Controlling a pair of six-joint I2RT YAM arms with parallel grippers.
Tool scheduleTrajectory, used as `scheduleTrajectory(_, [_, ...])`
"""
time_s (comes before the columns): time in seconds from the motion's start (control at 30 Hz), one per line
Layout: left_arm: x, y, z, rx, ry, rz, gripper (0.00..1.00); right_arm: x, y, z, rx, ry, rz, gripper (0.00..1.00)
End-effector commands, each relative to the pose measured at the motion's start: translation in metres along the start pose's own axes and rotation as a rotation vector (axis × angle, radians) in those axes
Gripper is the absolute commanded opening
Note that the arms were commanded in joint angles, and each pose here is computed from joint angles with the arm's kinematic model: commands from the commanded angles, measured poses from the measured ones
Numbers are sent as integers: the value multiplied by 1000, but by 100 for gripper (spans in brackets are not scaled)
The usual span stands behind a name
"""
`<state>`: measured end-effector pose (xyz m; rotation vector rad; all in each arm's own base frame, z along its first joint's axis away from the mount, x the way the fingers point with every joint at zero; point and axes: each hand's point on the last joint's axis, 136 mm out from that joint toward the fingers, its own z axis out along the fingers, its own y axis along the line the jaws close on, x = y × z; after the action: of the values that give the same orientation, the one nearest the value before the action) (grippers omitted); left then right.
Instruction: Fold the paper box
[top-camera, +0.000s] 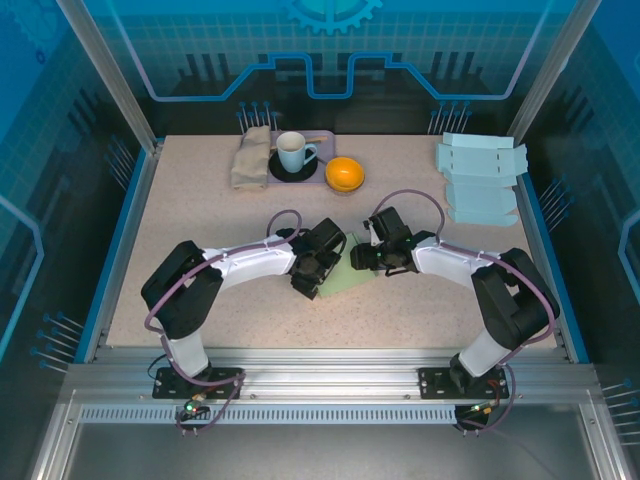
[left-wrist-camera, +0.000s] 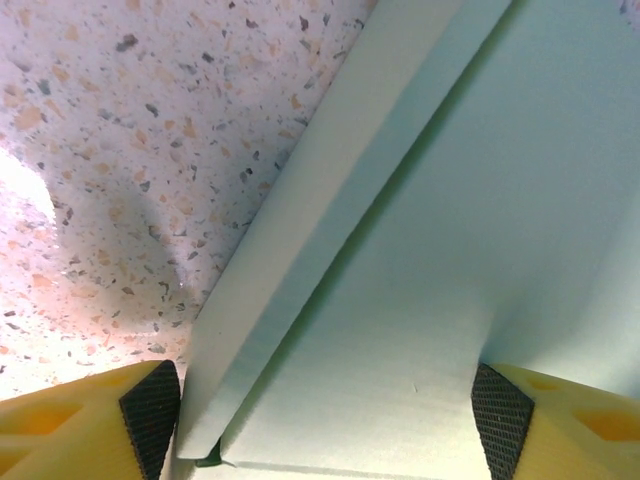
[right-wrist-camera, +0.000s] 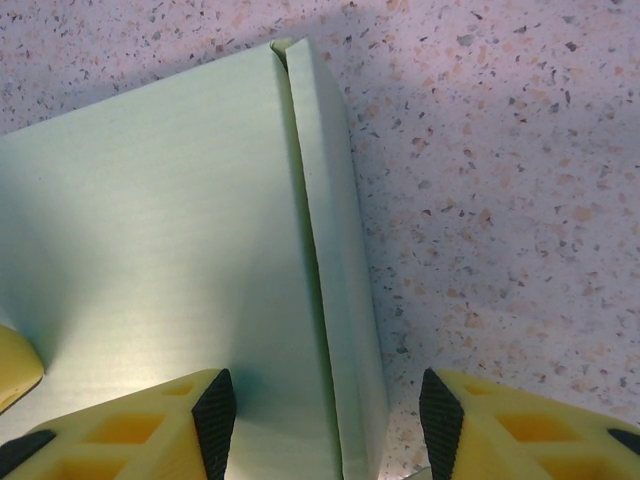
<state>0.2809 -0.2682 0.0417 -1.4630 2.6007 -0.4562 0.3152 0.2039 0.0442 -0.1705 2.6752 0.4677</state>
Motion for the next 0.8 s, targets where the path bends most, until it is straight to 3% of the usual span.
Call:
scheduleTrajectory(0.0, [-5, 7, 9, -31, -38, 6, 79, 29, -16, 3, 45, 96, 21, 54])
scheduleTrajectory(0.77, [-25, 34, 14, -116, -102, 30, 78, 20, -12, -39, 20, 59, -87, 54])
